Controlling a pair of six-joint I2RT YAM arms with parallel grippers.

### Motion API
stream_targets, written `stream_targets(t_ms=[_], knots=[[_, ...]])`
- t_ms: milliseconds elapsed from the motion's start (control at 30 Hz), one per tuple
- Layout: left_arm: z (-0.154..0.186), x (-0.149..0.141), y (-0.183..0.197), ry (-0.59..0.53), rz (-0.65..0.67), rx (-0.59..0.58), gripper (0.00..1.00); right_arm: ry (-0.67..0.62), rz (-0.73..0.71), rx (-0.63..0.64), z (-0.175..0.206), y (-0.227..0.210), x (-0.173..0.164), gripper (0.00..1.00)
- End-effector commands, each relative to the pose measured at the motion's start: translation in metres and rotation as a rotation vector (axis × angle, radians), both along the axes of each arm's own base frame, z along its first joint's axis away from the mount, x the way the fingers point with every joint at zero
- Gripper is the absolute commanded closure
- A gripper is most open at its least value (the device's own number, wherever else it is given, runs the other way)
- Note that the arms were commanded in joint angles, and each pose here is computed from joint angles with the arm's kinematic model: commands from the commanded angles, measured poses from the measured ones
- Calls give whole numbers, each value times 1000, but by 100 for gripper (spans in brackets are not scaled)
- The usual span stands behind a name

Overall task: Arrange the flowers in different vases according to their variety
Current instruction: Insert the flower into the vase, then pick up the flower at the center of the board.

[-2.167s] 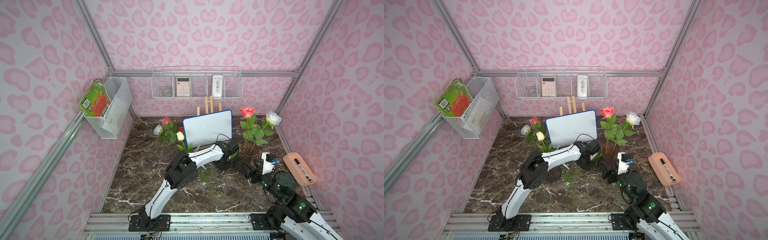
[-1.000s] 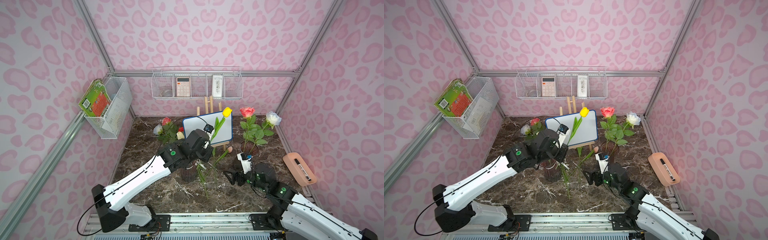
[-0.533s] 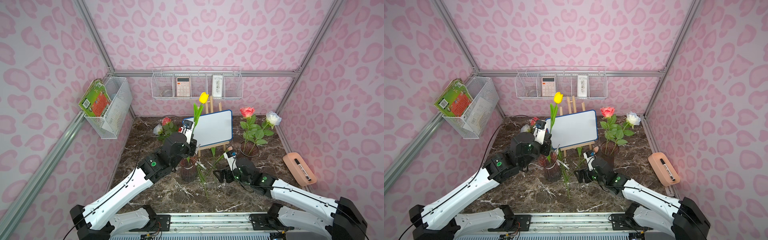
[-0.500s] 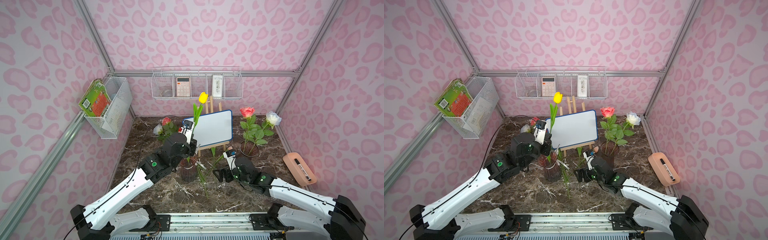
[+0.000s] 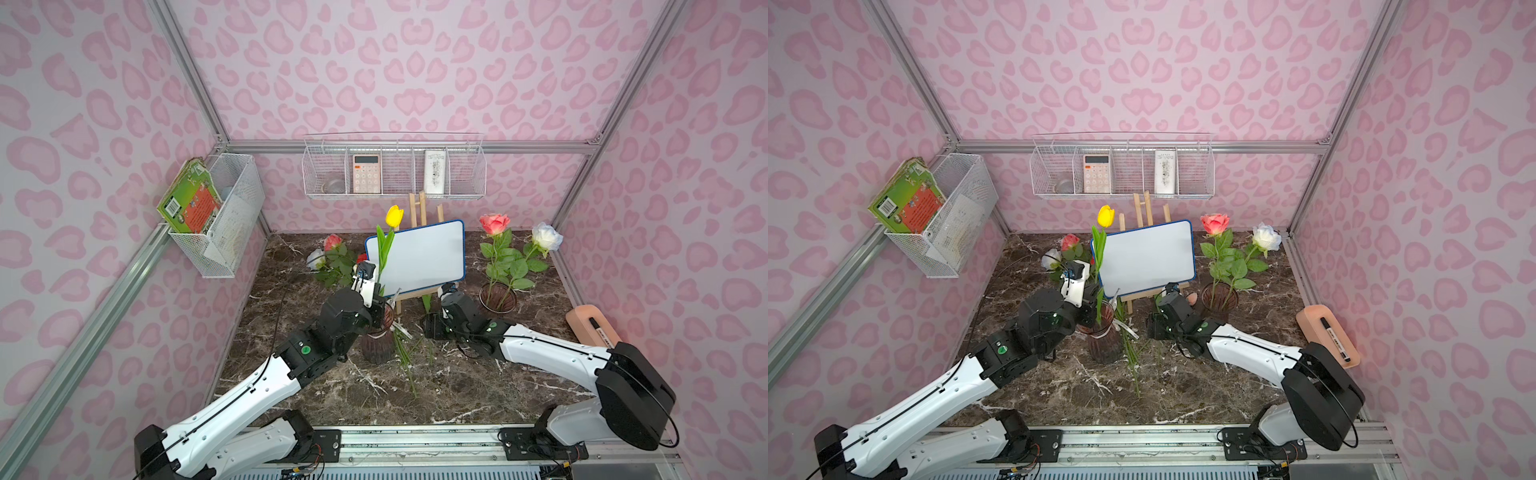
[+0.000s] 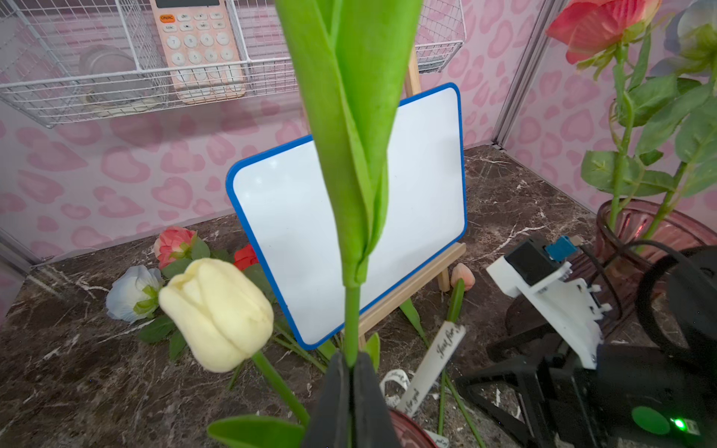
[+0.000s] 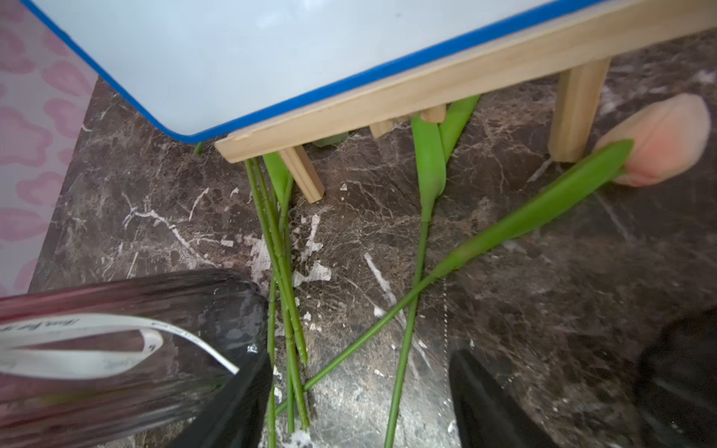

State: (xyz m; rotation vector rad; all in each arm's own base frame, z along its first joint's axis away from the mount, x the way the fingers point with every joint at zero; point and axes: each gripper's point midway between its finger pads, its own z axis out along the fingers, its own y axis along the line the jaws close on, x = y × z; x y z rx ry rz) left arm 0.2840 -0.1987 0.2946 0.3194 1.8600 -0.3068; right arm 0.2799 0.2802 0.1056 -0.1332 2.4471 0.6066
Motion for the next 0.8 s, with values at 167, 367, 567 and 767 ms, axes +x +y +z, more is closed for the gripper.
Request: stream_targets(t_ms=[167,367,567,767], knots=[[-16,-7,12,44,49,-65,89,106,-198,-67,-27,-11,15,46],[-15,-18,24,68,64,-81,56,127,-228,-81,-35,-10,17,47],[-9,-33,41,119,93,-95,30,133,-249,-91,-35,-11,19,43],[0,-47,74,106,189,-127,17,149,-295,-97,-37,-15,20,43]])
